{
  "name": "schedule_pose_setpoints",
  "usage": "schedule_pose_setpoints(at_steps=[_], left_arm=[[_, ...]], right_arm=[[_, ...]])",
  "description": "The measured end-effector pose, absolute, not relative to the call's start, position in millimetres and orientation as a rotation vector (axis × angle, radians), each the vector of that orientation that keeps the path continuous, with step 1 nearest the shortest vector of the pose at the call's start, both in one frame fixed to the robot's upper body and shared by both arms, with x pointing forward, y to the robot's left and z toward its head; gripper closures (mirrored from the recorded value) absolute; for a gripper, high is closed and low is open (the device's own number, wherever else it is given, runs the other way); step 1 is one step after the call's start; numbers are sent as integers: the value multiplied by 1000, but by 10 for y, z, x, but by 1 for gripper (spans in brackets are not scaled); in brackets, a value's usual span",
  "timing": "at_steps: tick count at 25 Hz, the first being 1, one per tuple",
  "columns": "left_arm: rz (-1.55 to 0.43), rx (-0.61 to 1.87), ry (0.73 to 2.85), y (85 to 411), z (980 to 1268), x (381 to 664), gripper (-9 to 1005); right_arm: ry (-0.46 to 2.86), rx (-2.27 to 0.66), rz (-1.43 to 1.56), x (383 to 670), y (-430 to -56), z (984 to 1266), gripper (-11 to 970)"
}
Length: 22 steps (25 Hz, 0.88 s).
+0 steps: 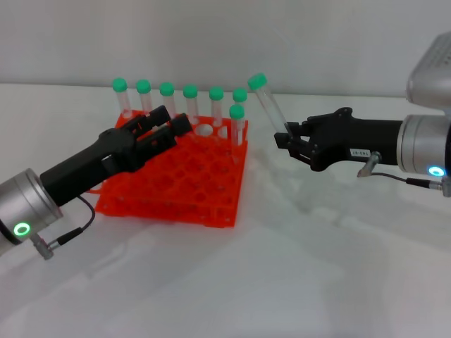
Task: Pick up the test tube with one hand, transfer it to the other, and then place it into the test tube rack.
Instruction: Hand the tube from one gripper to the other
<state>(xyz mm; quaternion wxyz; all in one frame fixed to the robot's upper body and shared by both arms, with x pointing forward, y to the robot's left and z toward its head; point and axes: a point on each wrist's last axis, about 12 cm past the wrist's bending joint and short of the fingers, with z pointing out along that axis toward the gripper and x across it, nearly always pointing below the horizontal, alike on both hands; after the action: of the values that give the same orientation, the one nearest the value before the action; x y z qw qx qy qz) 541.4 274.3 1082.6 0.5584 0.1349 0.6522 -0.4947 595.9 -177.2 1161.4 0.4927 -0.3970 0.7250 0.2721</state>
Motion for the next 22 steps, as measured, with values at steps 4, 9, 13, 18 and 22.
schedule_pose_setpoints(at_steps=[4, 9, 13, 18, 22], left_arm=[[-1203, 285, 1553, 2718, 10855, 5469, 210], [-1239, 281, 1572, 2656, 10898, 5547, 210], [-1247, 309, 1600, 2593, 10912, 5603, 210], [-1250, 358, 1622, 2490, 10921, 5654, 209], [-1251, 393, 1633, 2420, 10925, 5679, 209]], right_arm=[[1715, -994, 654, 5913, -1773, 11582, 758], [1669, -1041, 664, 5846, -1716, 11554, 758], [1656, -1094, 667, 5814, -1623, 11539, 759], [1653, -1113, 668, 5818, -1572, 11543, 759], [1655, -1114, 670, 5829, -1560, 11546, 759]])
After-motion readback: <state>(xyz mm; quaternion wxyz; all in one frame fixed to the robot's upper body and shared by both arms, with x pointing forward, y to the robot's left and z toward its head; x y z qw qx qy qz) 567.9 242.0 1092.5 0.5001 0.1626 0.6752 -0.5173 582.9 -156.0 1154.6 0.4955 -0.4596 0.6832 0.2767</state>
